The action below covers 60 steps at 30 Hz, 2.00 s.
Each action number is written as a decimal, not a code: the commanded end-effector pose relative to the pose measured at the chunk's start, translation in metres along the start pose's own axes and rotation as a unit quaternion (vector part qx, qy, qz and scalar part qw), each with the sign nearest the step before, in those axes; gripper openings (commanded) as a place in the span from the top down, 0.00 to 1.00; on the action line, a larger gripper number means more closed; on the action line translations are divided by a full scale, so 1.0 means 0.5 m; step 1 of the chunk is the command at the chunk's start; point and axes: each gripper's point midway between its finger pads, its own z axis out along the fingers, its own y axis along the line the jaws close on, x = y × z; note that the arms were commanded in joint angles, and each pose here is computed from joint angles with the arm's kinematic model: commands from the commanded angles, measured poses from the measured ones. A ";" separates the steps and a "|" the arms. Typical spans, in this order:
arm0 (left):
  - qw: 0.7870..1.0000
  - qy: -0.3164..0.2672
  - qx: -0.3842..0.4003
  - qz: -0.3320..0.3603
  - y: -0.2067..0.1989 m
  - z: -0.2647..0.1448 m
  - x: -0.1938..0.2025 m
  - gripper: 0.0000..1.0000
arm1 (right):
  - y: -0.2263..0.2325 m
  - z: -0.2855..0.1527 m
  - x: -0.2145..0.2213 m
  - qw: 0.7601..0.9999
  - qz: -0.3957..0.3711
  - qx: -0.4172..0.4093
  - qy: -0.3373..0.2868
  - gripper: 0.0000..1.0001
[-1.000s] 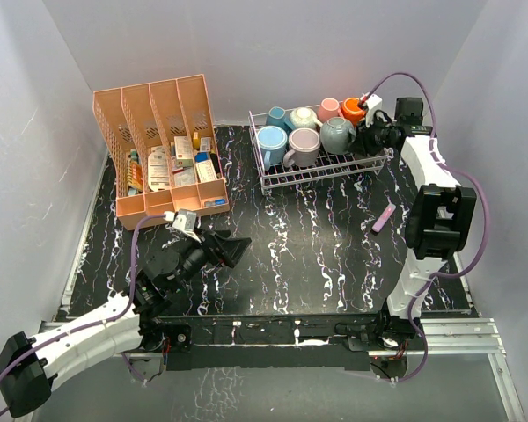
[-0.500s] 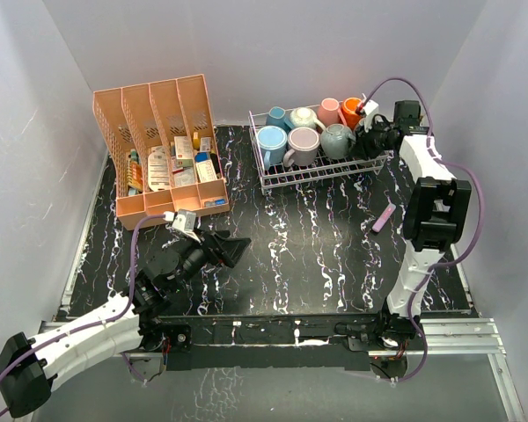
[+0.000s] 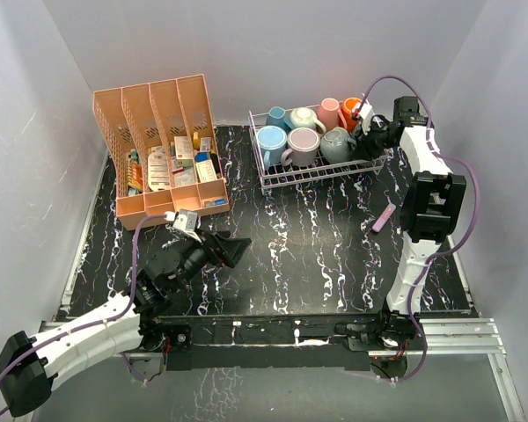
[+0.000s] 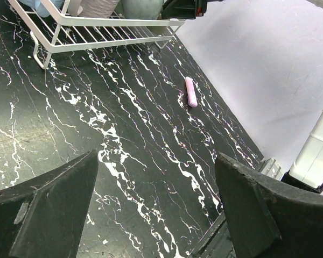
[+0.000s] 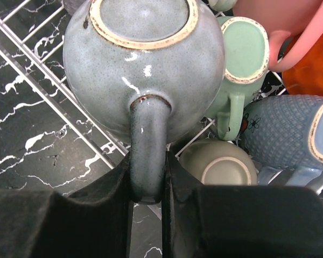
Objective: Load the cups into the dish rack
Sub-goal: Turn the cup upside down in the dish rack.
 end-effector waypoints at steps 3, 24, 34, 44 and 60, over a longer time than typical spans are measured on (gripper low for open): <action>1.000 -0.012 -0.001 -0.001 -0.001 0.003 -0.013 0.12 | 0.002 0.025 -0.077 0.993 -0.107 -0.025 -0.050 0.84; 1.000 -0.005 0.002 0.006 -0.008 0.008 -0.015 0.12 | 0.009 -0.013 -0.099 0.993 -0.121 -0.008 -0.012 0.46; 1.000 0.013 0.015 0.001 -0.038 0.014 -0.028 0.13 | 0.039 -0.094 -0.176 0.993 -0.109 0.018 -0.036 0.38; 0.996 0.067 0.045 0.030 -0.103 0.080 -0.141 0.05 | 0.193 -0.261 -0.307 0.976 -0.057 0.092 -0.191 0.07; 0.996 0.004 0.056 0.066 -0.136 0.153 -0.611 0.03 | 0.168 -0.581 -0.530 0.905 0.095 0.292 -0.295 0.00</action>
